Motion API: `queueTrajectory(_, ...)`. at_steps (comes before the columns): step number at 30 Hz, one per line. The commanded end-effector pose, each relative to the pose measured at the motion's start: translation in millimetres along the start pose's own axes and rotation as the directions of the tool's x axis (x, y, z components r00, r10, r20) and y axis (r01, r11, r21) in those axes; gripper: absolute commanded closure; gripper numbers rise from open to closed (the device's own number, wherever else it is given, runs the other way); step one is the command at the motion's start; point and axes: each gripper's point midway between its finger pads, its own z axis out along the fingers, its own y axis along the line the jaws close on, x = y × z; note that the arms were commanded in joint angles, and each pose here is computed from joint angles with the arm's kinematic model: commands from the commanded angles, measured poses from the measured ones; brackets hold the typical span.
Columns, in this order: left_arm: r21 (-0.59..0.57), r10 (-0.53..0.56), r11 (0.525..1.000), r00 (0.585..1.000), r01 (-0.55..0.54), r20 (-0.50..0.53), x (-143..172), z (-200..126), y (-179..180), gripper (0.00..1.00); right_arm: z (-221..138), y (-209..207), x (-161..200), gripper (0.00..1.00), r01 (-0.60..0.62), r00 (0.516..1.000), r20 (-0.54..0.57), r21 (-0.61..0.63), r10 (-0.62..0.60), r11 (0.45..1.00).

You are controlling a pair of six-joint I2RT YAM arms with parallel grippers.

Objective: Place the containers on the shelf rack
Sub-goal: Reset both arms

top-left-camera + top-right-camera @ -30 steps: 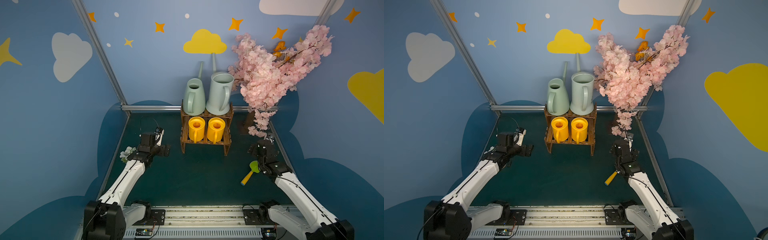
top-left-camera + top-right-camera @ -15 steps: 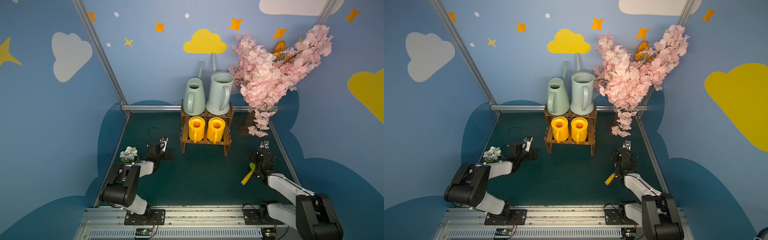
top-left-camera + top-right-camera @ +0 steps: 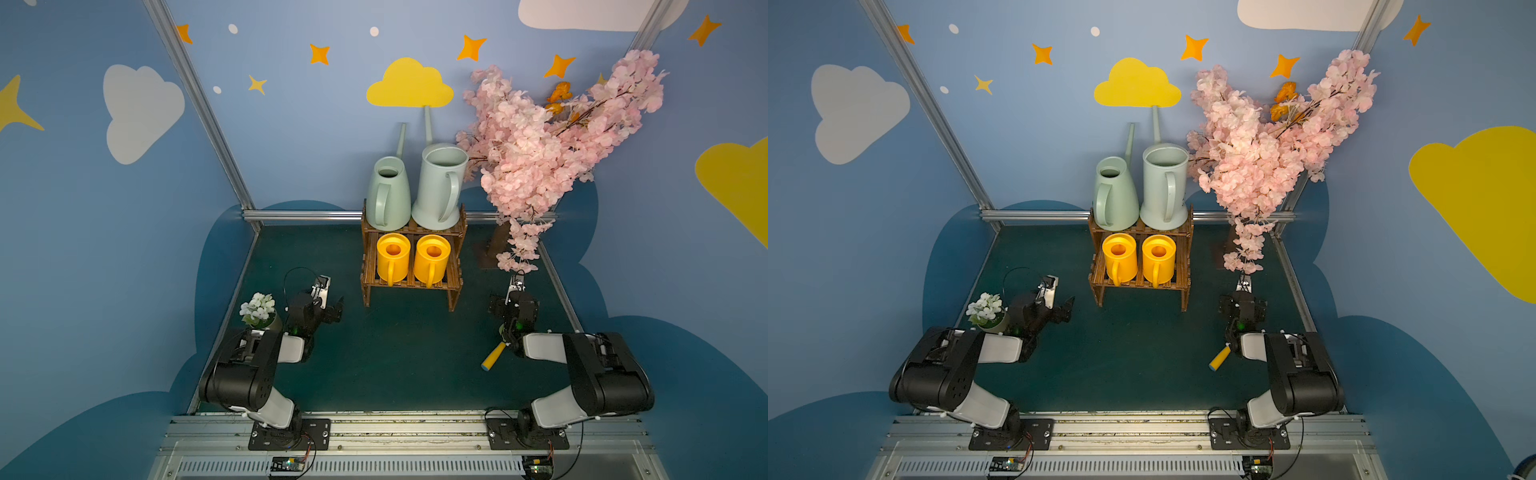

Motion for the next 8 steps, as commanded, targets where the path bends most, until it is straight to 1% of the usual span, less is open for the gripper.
queueTrajectory(1,0.009,-0.001,1.000,0.999,0.001,0.051,-10.2,0.2,-0.1,0.00,-0.6,-1.2,-24.0,0.02,-0.051,0.995,0.088,-0.035,0.054,0.998)
queueTrajectory(8,0.013,0.000,1.000,0.999,-0.001,0.050,-9.8,0.0,-1.0,0.00,0.2,-1.4,-24.2,0.02,-0.053,0.995,0.083,-0.042,0.056,0.998)
